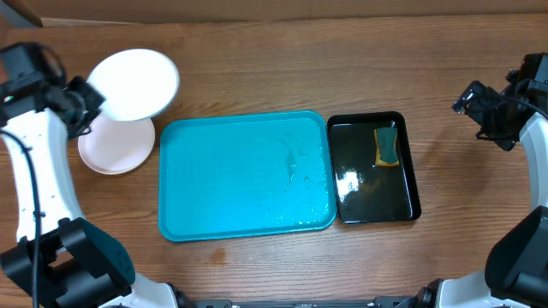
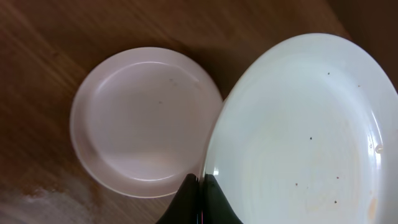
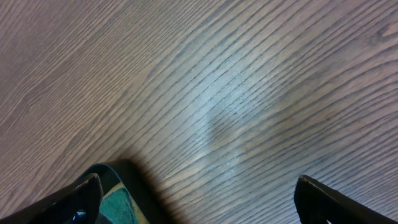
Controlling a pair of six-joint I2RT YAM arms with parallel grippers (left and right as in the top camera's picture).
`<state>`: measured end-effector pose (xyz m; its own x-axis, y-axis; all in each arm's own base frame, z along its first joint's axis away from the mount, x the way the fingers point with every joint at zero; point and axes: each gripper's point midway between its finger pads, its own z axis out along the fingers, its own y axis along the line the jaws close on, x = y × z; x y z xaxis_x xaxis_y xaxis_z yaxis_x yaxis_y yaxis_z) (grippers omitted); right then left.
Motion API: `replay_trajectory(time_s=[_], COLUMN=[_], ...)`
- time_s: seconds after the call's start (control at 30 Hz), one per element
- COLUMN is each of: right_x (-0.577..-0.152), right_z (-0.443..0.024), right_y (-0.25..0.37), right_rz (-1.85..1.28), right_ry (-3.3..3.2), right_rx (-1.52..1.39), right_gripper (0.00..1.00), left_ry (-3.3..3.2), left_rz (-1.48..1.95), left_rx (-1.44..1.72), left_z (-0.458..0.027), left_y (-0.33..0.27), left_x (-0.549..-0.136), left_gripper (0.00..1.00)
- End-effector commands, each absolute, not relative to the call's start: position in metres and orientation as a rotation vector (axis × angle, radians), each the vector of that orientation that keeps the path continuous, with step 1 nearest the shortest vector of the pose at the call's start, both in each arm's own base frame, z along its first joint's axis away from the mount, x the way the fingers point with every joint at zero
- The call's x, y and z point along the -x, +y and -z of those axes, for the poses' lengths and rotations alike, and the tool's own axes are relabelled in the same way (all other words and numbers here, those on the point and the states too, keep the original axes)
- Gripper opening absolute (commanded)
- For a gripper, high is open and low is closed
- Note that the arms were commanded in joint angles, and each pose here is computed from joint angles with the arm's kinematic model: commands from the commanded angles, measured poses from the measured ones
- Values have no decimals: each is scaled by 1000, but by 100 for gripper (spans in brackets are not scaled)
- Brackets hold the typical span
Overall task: Clean dirty plates on tray and stack at the side
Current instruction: 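Carry the white plate left and lower it onto the plate stack, then release the plate and raise the left gripper away from the stack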
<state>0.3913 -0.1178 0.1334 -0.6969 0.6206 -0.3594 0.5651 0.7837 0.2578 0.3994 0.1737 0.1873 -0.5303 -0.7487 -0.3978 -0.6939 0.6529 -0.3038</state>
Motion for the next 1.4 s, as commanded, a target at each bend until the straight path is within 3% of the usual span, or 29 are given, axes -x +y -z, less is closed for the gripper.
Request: replay_trajectory(time_s=[0.0,0.23,0.5,1.3,1.37], right_x=[-394,-394,-394,-394,-394], right_z=[-143,-143,-143,-143,-143], right_y=[-119,-119,-119,-119,-119], right_rz=[-183,-184,-183,-184,-184], right_ry=[2517,2517,2517,2517,2517], right_rx=[-889,-889,-889,-889,-889], right_gripper=[100,100,100,100,100], left_ry=[2351,2327,2306,2283,2284], left_rz=[59,-148,-165,-230,-230], left_rx=[1295,1422,1415,1407,1407], left_z=[-166,-132,-109,-98,-98], left_y=[199,232,235,242,242], left_x=[-375,-343,-344,-342,-342], left_gripper=[4,4,4,4,8])
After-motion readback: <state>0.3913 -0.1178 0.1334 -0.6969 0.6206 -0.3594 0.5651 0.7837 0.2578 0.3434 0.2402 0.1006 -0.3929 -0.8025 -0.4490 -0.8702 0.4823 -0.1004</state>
